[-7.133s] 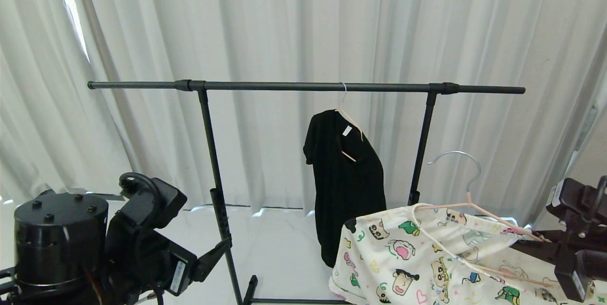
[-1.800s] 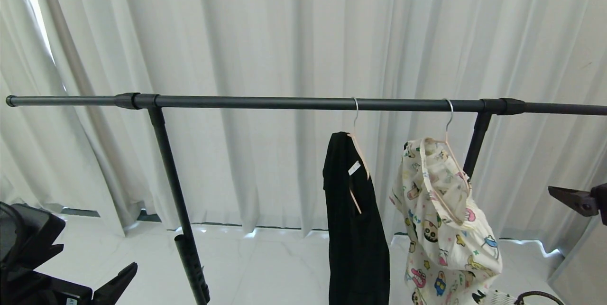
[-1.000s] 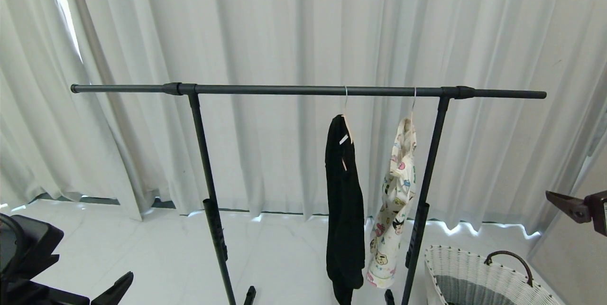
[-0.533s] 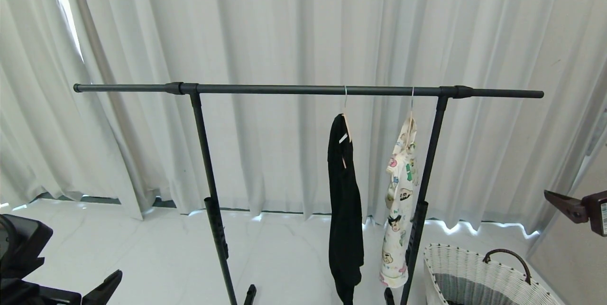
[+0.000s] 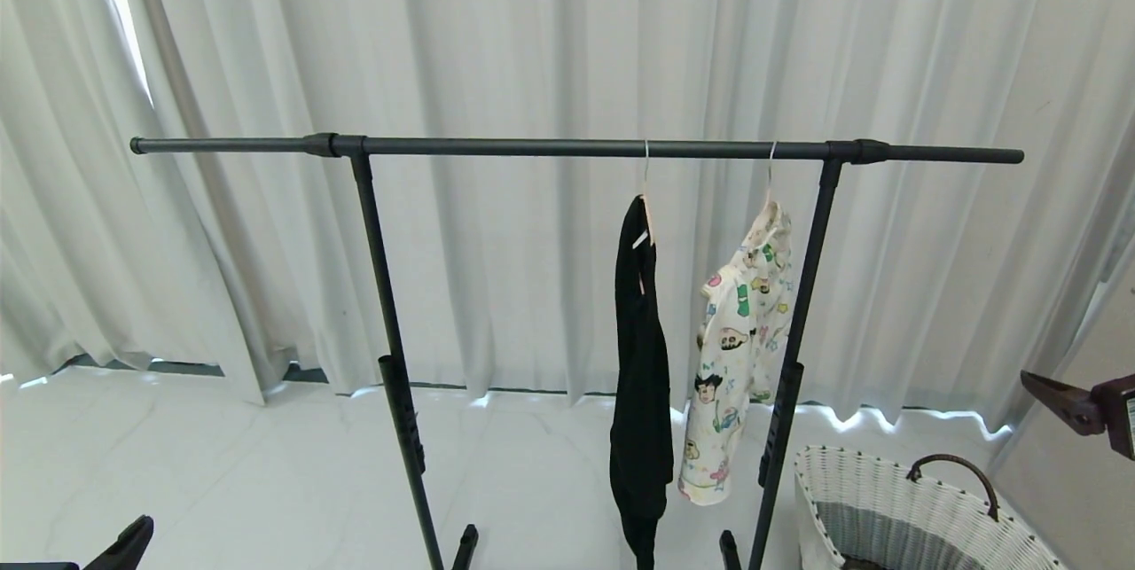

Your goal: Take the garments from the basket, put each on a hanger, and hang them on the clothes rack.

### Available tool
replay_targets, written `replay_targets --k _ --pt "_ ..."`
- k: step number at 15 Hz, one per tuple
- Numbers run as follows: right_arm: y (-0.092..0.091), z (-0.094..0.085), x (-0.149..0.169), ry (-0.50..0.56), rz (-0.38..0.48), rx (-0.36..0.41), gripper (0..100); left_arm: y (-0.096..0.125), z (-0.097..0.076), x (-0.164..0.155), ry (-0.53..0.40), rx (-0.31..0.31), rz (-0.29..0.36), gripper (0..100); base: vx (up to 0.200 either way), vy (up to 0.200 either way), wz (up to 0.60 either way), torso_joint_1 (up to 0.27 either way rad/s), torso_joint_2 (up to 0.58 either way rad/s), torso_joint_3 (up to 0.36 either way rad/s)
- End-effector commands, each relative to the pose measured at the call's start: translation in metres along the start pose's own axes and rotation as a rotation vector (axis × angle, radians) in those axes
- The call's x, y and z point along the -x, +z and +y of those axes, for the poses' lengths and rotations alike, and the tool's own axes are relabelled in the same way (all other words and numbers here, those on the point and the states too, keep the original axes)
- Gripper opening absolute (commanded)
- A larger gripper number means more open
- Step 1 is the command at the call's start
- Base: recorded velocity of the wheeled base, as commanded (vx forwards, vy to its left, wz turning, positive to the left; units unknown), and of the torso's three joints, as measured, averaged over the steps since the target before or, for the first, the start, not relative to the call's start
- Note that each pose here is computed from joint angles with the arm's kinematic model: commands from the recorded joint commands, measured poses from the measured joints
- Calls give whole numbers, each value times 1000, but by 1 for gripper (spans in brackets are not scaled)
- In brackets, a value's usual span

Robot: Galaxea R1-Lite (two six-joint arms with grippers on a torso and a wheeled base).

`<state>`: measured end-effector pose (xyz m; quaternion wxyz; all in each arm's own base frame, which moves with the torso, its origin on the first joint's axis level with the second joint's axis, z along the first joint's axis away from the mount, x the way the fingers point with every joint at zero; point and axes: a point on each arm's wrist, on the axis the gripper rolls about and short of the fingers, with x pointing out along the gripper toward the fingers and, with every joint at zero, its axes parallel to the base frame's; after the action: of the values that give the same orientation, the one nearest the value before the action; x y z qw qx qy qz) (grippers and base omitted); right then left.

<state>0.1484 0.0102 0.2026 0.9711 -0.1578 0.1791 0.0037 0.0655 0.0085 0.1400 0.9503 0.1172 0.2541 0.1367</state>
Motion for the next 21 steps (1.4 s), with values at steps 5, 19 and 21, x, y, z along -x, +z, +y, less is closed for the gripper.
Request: replay_targets --k 5,19,21 --pt "-8 -5 8 -43 4 -21 100 -34 2 17 115 34 -60 100 0 0 0 -214 498 277" --pt "-53 3 39 -63 11 -32 100 -90 0 43 178 142 -370 100 0 0 0 -163 457 284" --pt "-58 5 43 -64 4 -55 100 -93 0 46 182 157 -414 100 0 0 0 0 0 0"
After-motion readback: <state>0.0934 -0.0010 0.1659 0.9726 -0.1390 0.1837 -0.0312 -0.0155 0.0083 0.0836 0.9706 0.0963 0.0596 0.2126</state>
